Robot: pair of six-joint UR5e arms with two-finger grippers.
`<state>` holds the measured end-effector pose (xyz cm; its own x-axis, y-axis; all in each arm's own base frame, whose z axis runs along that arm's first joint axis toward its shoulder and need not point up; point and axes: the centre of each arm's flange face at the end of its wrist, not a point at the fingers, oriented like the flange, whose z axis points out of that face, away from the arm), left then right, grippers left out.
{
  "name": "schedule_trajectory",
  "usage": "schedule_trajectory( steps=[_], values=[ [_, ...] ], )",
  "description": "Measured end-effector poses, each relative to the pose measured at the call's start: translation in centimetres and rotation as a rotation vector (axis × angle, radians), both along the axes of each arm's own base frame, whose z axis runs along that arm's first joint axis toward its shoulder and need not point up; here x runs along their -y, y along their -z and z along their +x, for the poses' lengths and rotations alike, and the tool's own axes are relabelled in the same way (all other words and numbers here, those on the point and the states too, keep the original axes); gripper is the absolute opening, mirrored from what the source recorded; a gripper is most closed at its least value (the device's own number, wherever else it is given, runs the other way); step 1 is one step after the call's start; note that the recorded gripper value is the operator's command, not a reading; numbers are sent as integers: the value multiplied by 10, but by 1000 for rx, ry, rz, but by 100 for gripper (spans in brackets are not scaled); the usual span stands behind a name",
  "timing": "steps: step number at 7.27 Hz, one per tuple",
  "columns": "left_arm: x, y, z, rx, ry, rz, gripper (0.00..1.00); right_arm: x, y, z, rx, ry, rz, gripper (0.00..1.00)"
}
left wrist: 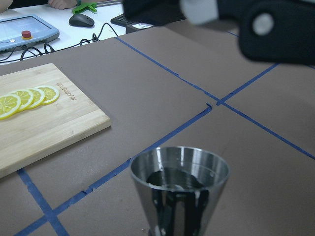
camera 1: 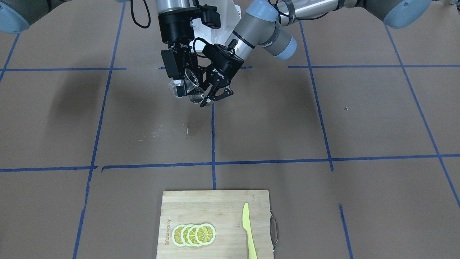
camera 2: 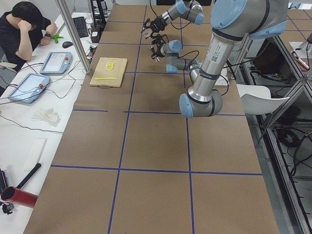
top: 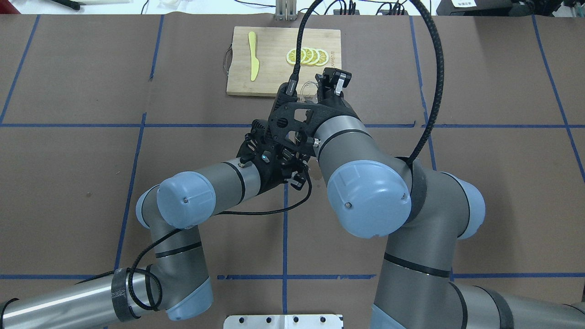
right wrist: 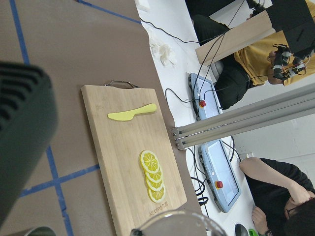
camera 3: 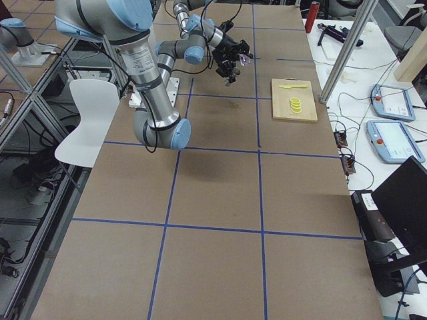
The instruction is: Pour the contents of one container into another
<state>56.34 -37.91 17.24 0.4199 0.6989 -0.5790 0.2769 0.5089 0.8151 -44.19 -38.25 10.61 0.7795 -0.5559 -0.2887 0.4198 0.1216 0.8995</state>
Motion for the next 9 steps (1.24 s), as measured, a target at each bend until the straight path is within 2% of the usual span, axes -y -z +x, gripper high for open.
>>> schedule_trajectory(
  steps=[1,5,6,8,9],
  values=[
    [0,1,-2,-9,1,3,0,1,-2,7,59,-26,-29,0],
    [4,5,-17,-32,16,14,0,3,-49,31,494,-142,-227,0],
    [9,1,-30,-36,33,15,0,5,-64,39,580,-158,-268,0],
    [17,-20,-66,-60,91,-44,0,6,-96,54,741,-189,-347,0],
    [22,-38,-88,-64,141,-75,0,11,-107,63,797,-198,-384,0]
  ],
)
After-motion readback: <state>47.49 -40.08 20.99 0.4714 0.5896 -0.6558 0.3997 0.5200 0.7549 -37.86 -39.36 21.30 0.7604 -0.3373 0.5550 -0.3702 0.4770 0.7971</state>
